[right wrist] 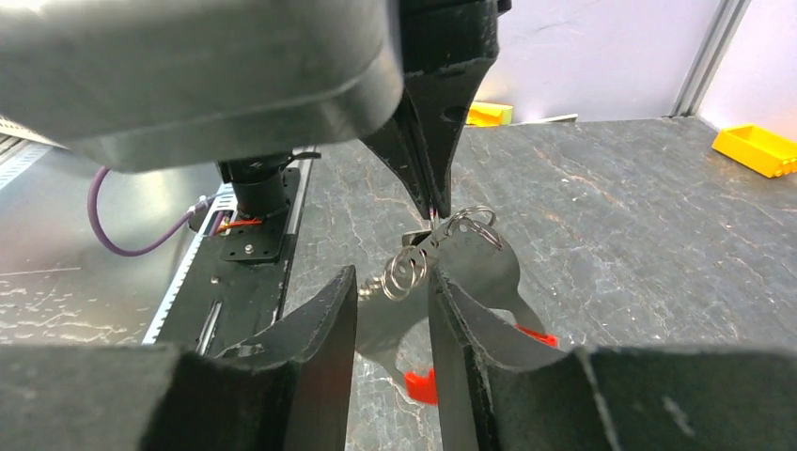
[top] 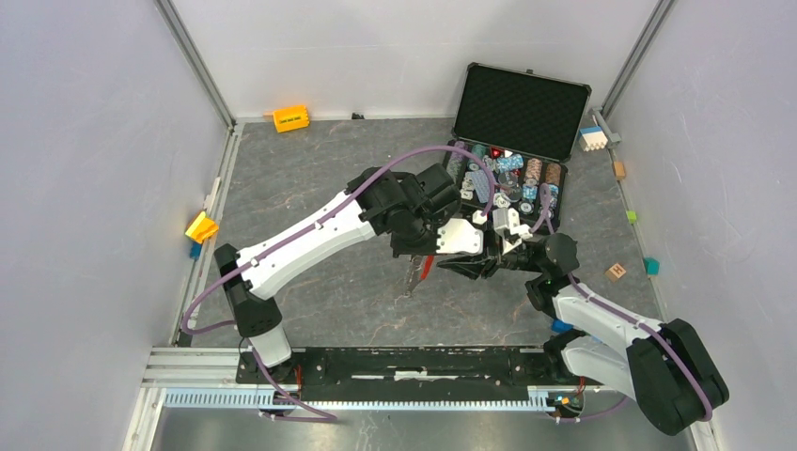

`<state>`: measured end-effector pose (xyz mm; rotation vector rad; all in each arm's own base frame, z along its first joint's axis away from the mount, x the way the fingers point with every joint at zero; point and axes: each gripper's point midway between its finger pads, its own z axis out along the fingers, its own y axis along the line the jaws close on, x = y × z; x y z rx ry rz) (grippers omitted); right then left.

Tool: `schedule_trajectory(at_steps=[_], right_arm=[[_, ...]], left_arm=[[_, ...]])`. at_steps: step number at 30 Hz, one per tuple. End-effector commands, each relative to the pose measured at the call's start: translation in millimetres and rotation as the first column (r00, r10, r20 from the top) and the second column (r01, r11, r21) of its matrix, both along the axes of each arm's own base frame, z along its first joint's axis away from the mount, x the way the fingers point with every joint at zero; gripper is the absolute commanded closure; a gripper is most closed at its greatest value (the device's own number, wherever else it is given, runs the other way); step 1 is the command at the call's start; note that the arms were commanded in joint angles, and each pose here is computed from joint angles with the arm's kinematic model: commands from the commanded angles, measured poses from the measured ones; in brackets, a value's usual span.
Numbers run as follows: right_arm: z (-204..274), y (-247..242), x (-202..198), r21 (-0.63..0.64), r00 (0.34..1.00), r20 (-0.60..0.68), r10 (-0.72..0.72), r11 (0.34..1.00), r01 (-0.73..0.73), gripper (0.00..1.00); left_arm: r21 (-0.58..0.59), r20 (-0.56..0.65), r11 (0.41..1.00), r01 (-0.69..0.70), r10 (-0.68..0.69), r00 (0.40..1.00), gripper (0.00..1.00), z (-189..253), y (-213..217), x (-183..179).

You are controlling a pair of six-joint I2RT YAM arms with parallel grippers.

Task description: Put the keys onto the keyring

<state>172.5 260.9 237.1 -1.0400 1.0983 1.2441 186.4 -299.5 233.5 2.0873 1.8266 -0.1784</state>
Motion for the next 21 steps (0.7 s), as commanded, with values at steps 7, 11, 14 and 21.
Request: schedule_trajectory(at_steps=[7, 11, 14, 21], right_arm=[[12.0, -5.5, 6.3, 0.053, 0.997, 0.044, -0.057, 0.997, 0.055, 0.61], [11.2, -5.7, 6.9, 0.051, 0.997, 0.043, -0.059, 0.997, 0.057, 0.61], [10.8, -6.7, 8.0, 0.048, 0.997, 0.045, -0.066, 0.997, 0.064, 0.61], [10.4, -8.2, 8.6, 0.046, 0.996, 0.048, -0.071, 0.997, 0.069, 0.61]], left_arm=[[0.228, 0.245, 0.973, 0.019, -0.077, 0.966, 0.98, 13.2, 34.8, 27.4], [0.301, 0.289, 0.953, 0.023, -0.114, 0.951, 0.98, 8.9, 39.2, 26.6], [0.365, 0.348, 0.931, 0.003, -0.139, 0.927, 0.98, 9.0, 44.7, 31.6], [0.392, 0.349, 0.92, 0.008, -0.157, 0.924, 0.98, 10.9, 45.8, 29.5]])
